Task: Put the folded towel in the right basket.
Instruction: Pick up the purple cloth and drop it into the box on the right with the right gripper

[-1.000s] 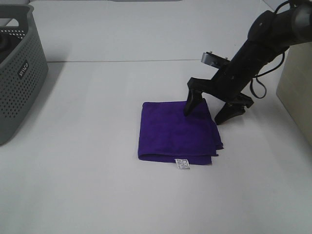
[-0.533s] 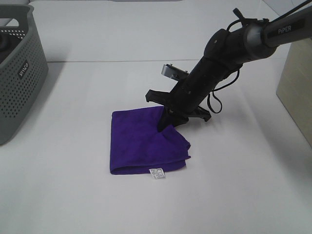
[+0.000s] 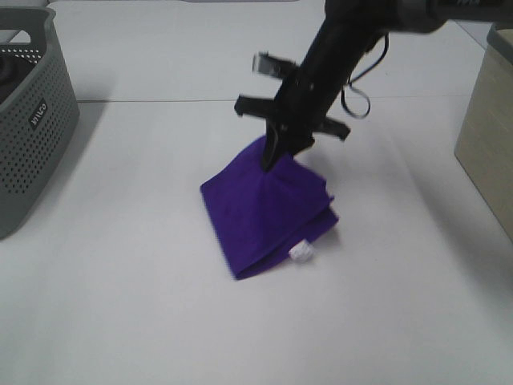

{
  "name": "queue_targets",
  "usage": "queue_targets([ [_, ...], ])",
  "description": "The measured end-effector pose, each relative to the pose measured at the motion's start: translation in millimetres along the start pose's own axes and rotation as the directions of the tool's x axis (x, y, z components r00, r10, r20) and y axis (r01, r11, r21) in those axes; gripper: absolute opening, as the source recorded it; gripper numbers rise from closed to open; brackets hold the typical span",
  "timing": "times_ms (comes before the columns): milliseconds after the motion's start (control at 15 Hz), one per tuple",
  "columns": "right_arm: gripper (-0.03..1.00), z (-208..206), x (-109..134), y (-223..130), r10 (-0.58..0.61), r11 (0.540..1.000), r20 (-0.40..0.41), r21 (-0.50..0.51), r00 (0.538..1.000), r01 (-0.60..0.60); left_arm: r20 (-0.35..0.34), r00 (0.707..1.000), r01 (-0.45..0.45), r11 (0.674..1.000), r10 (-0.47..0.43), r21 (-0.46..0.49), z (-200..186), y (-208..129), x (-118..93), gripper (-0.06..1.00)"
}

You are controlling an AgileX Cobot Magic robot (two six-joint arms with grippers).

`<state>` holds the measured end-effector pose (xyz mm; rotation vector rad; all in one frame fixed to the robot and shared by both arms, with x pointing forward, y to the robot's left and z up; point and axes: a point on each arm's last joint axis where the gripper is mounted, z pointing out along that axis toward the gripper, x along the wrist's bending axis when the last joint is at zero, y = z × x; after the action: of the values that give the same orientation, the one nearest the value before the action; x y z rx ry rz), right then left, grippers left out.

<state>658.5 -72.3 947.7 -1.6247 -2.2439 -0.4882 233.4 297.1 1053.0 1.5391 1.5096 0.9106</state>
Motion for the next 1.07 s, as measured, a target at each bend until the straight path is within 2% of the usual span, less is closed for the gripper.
queue_targets([
  [67, 0.07, -33.7, 14.2, 8.1, -0.041, 0.995, 0.03, -0.086, 0.999, 0.044, 0.0, 1.0, 0.0, 1.0, 0.0, 0.0, 0.0, 0.0, 0.0, 0.99],
  [133, 0.07, -109.6, 41.1, 7.2, -0.109, 0.955, 0.11, -0.264, 0.988, 0.135, 0.0, 1.0, 0.0, 1.0, 0.0, 0.0, 0.0, 0.0, 0.0, 0.99],
  [200, 0.07, -147.4, 46.6, -1.5, -0.113, 0.929, 0.144, -0.336, 0.983, 0.156, 0.0, 1.0, -0.001, 1.0, 0.001, 0.0, 0.0, 0.0, 0.0, 0.99],
  [333, 0.07, -220.0, 37.5, -24.3, -0.067, 0.866, 0.257, -0.464, 0.964, 0.184, 0.0, 1.0, -0.002, 1.0, 0.002, 0.0, 0.0, 0.0, 0.0, 0.99],
  [400, 0.07, -241.1, 31.4, -32.4, -0.039, 0.845, 0.302, -0.499, 0.953, 0.193, 0.0, 1.0, -0.002, 1.0, 0.002, 0.0, 0.0, 0.0, 0.0, 0.99],
  [467, 0.07, -280.6, 20.7, -51.1, 0.023, 0.801, 0.381, -0.56, 0.924, 0.212, 0.0, 1.0, -0.002, 1.0, 0.002, 0.0, 0.0, 0.0, 0.0, 0.99],
  [600, 0.07, -346.5, -8.9, -90.6, 0.2, 0.729, 0.523, -0.644, 0.828, 0.231, 0.0, 1.0, -0.002, 1.0, 0.002, 0.0, 0.0, 0.0, 0.0, 0.99],
  [800, 0.07, -391.7, -53.5, -124.0, 0.403, 0.695, 0.594, -0.693, 0.696, 0.189, 0.0, 1.0, -0.002, 1.0, 0.002, 0.0, 0.0, 0.0, 0.0, 0.99],
  [933, 0.07, -395.0, -88.8, -126.8, 0.473, 0.704, 0.577, -0.702, 0.666, 0.108, 0.0, 1.0, -0.002, 1.0, 0.002, 0.0, 0.0, 0.0, 0.0, 0.99],
  [1067, 0.07, -384.5, -111.4, -116.8, 0.48, 0.728, 0.573, -0.682, 0.664, 0.062, 0.0, 1.0, -0.002, 1.0, 0.002, 0.0, 0.0, 0.0, 0.0, 0.99],
])
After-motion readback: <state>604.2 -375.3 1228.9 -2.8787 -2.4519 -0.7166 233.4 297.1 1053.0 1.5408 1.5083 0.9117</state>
